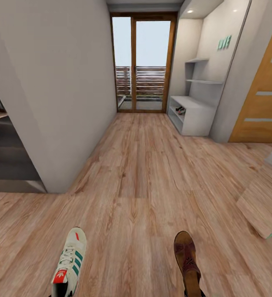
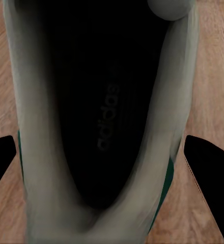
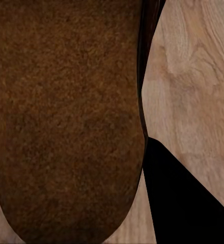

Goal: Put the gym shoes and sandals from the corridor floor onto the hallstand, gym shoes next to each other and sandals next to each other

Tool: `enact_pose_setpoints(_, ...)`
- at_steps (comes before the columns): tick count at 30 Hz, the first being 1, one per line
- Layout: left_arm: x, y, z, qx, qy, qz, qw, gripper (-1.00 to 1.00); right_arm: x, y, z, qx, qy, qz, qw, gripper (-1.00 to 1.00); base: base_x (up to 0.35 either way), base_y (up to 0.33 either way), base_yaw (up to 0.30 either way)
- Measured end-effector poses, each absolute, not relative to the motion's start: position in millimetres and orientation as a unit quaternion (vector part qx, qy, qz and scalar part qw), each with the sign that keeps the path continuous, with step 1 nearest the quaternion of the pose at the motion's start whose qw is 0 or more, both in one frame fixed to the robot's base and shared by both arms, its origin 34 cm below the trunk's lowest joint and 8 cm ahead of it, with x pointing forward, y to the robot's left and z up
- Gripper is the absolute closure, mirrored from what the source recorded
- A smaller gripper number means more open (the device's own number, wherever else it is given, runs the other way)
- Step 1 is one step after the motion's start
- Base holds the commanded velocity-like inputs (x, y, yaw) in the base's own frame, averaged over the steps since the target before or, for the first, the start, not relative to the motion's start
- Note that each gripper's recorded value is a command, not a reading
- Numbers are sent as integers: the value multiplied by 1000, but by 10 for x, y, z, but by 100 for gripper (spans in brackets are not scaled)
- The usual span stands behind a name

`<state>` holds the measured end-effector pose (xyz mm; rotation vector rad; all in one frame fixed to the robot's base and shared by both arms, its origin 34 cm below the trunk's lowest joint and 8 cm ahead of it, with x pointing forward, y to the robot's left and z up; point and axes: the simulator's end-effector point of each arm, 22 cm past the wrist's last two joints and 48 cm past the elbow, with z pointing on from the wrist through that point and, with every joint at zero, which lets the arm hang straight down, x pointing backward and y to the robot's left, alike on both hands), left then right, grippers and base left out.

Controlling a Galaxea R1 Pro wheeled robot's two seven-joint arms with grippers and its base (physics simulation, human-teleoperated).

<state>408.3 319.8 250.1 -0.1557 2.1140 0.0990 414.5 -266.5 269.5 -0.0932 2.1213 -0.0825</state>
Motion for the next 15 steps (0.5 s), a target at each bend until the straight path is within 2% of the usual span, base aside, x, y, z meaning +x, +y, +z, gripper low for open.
enact_pose_setpoints(15, 4089, 3198, 2502, -64, 869, 41, 488, 100, 4146, -2665, 2696, -38, 872, -34, 487, 100, 338, 0, 0)
